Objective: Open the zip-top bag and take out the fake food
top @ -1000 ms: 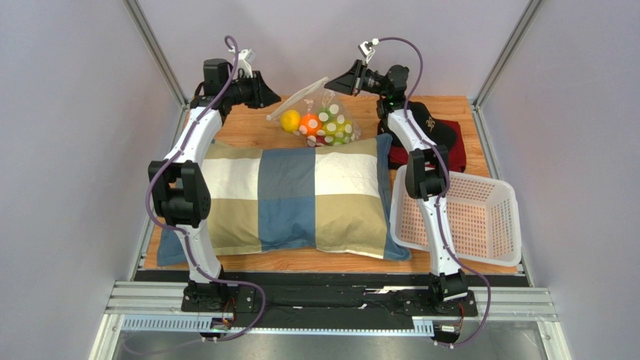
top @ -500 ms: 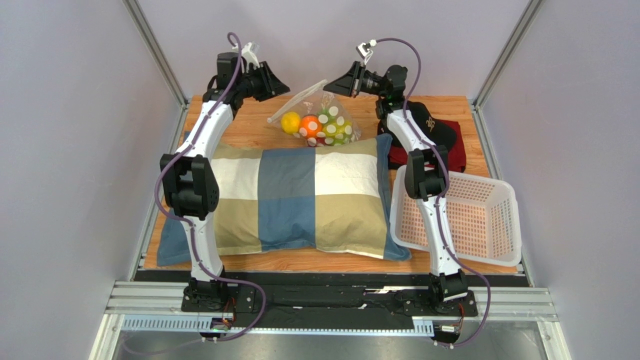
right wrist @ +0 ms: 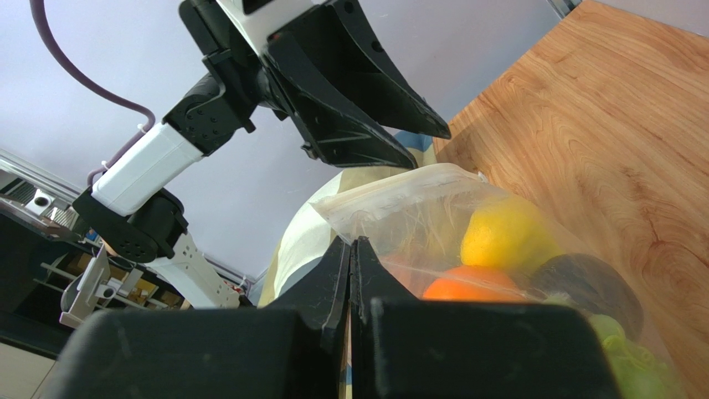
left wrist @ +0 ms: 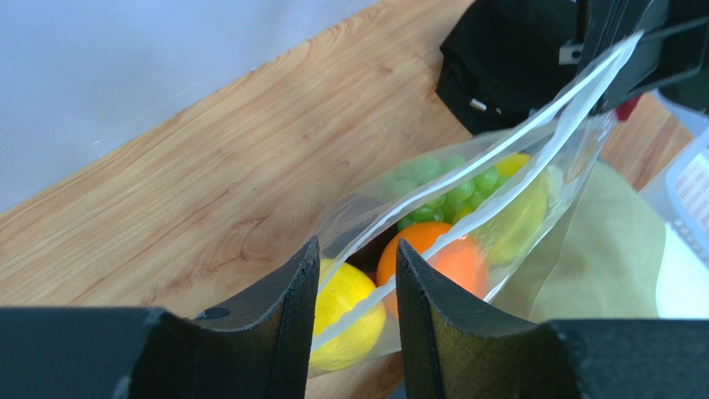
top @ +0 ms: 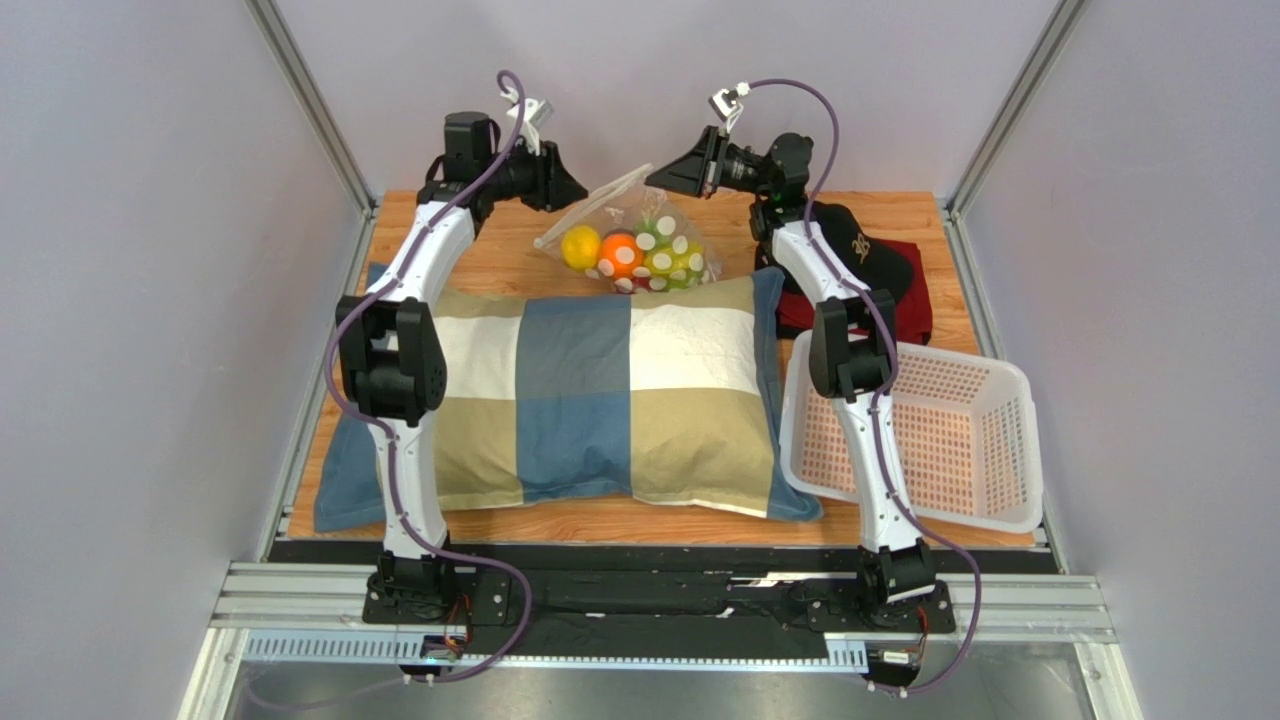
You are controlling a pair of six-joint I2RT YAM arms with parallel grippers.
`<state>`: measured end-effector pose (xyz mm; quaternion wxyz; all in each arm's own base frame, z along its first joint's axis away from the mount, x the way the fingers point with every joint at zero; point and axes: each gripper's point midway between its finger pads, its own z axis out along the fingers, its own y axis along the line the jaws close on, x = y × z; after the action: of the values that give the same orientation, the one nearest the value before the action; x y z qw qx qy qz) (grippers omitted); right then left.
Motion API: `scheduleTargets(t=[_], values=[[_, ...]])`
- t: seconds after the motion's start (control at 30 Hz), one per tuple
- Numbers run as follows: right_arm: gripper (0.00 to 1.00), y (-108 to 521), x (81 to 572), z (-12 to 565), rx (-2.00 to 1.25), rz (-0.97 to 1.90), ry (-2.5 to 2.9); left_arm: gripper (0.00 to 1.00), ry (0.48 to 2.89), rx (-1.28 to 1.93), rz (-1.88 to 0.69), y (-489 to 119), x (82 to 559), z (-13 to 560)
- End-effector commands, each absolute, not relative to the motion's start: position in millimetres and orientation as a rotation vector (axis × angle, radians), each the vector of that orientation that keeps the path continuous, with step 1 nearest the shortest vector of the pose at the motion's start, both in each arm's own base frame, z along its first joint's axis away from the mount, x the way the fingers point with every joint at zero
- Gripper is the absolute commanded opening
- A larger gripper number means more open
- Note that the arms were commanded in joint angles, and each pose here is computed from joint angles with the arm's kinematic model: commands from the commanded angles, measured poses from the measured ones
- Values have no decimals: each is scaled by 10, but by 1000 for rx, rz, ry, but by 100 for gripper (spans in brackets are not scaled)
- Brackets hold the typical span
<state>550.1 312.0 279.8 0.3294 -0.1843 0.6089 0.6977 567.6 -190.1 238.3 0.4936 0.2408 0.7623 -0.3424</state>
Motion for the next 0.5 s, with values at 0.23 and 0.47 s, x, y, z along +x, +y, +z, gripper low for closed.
scheduleTargets(t=[0.23, 0.47], values=[[0, 3114, 5209, 3408, -610, 1802, 1465, 46, 1738, 786, -807, -1970, 5769, 2379], [0, 3185, 5158, 3406, -630, 1812, 1461, 52, 1740, 812, -1006, -2191, 5647, 2196]])
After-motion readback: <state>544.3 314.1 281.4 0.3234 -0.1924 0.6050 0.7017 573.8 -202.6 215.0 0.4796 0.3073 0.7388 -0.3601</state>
